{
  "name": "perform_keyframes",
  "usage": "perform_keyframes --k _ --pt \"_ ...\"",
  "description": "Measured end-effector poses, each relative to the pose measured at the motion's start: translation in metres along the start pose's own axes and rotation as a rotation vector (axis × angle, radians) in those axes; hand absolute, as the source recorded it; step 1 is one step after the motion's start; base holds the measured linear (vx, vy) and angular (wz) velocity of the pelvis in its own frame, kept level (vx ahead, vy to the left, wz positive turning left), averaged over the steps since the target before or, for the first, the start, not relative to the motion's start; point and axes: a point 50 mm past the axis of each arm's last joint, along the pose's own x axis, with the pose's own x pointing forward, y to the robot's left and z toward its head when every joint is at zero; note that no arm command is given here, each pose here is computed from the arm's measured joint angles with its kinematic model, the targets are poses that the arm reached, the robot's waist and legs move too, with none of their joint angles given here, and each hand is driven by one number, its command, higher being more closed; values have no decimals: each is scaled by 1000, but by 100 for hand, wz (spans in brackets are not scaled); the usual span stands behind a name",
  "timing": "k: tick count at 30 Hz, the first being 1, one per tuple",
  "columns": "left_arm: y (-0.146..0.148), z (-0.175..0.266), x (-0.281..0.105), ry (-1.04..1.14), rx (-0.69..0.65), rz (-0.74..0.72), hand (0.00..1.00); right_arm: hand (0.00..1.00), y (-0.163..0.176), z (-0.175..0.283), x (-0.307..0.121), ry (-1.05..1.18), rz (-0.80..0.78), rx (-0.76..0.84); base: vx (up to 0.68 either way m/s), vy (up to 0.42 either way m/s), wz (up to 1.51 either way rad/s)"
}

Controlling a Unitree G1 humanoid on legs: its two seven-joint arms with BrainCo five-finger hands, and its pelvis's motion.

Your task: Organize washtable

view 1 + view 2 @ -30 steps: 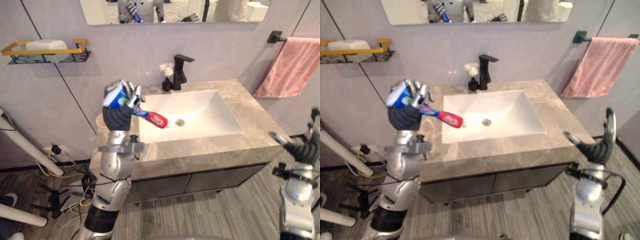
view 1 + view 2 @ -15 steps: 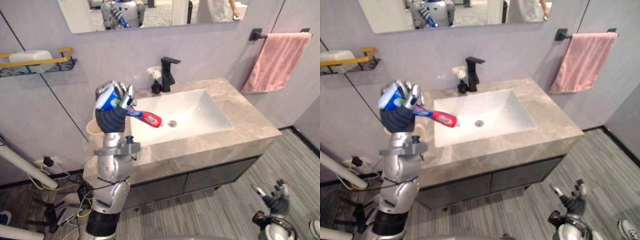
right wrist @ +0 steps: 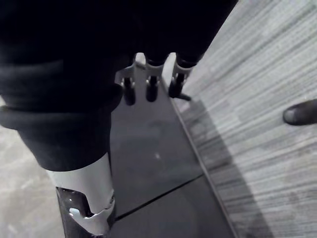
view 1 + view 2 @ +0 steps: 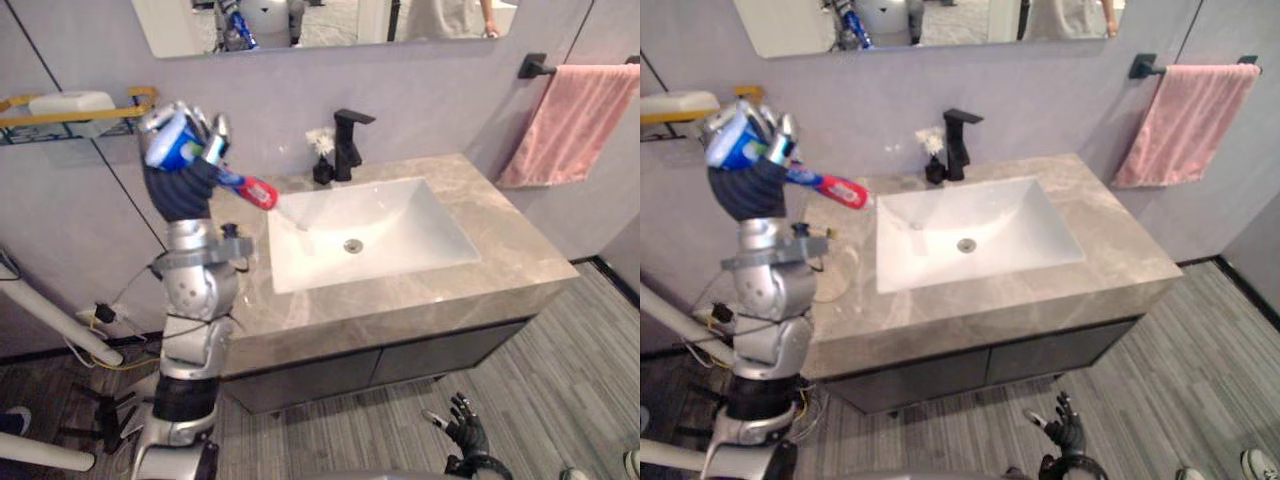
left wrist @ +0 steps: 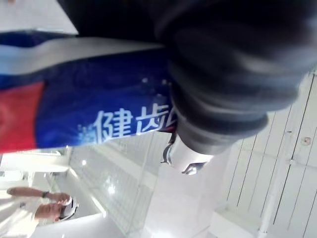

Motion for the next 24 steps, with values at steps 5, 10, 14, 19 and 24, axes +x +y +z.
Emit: perform_keyframes --k 5,10,14,19,24 --pt "19 6 15 -41 76 51 100 0 -3 1 3 5 5 -35 -52 -39 5" --pt "24 4 23 -38 114 47 100 0 -8 -3 2 25 1 -74 -41 -32 9" --pt "33 -2 24 -11 141 76 100 0 -3 -2 3 20 18 -81 -17 -24 10" --pt "41 -10 22 35 172 102 100 0 -3 -2 4 20 21 -82 -3 -12 5" --pt "49 -18 15 84 209 119 100 0 -2 -4 4 33 35 -84 -5 -6 3"
